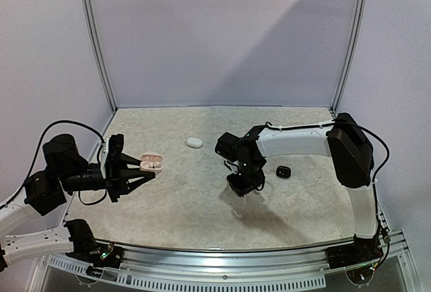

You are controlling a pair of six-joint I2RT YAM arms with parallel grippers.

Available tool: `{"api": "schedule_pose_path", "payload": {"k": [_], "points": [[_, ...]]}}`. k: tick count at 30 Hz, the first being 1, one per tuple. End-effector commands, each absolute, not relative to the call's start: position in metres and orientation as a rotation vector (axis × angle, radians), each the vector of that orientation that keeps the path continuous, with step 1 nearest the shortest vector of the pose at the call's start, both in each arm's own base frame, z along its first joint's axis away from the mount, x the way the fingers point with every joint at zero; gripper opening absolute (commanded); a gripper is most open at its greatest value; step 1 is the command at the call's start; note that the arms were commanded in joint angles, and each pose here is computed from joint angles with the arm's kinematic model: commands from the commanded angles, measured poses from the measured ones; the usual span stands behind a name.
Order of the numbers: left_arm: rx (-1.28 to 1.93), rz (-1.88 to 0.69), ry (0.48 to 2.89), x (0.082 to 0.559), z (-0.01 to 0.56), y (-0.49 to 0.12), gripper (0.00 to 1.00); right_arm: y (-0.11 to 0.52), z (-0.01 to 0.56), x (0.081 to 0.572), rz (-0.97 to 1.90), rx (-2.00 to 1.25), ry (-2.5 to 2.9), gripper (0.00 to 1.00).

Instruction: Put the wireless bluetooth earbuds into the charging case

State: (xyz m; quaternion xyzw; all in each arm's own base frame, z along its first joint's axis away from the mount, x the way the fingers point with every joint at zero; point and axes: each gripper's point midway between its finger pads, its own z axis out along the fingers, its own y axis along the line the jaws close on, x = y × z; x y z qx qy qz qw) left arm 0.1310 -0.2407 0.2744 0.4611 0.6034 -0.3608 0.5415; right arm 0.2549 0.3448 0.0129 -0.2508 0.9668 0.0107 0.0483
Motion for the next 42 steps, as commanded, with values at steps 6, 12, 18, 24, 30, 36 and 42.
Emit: {"api": "schedule_pose_path", "payload": {"k": [6,12,18,24,30,36,42], "points": [[1.094,-0.858,1.448,0.133,0.270,-0.240,0.00,0.333,0.005,0.242,0.005,-0.786,3.002,0.23],[1.095,-0.859,1.446,0.133,0.270,-0.240,0.00,0.333,0.004,0.241,0.006,-0.793,3.001,0.20],[1.098,-0.858,1.448,0.133,0.269,-0.240,0.00,0.333,0.007,0.242,0.005,-0.794,2.992,0.30],[1.102,-0.862,1.449,0.133,0.268,-0.241,0.00,0.332,0.010,0.246,-0.011,-0.800,2.976,0.41],[1.102,-0.862,1.450,0.133,0.268,-0.241,0.00,0.331,0.016,0.243,-0.040,-0.805,2.965,0.47],[1.104,-0.867,1.451,0.133,0.267,-0.241,0.00,0.327,0.014,0.240,-0.052,-0.775,2.974,0.43],[1.102,-0.867,1.448,0.132,0.269,-0.240,0.00,0.333,0.011,0.242,-0.015,-0.777,2.966,0.29]]}}
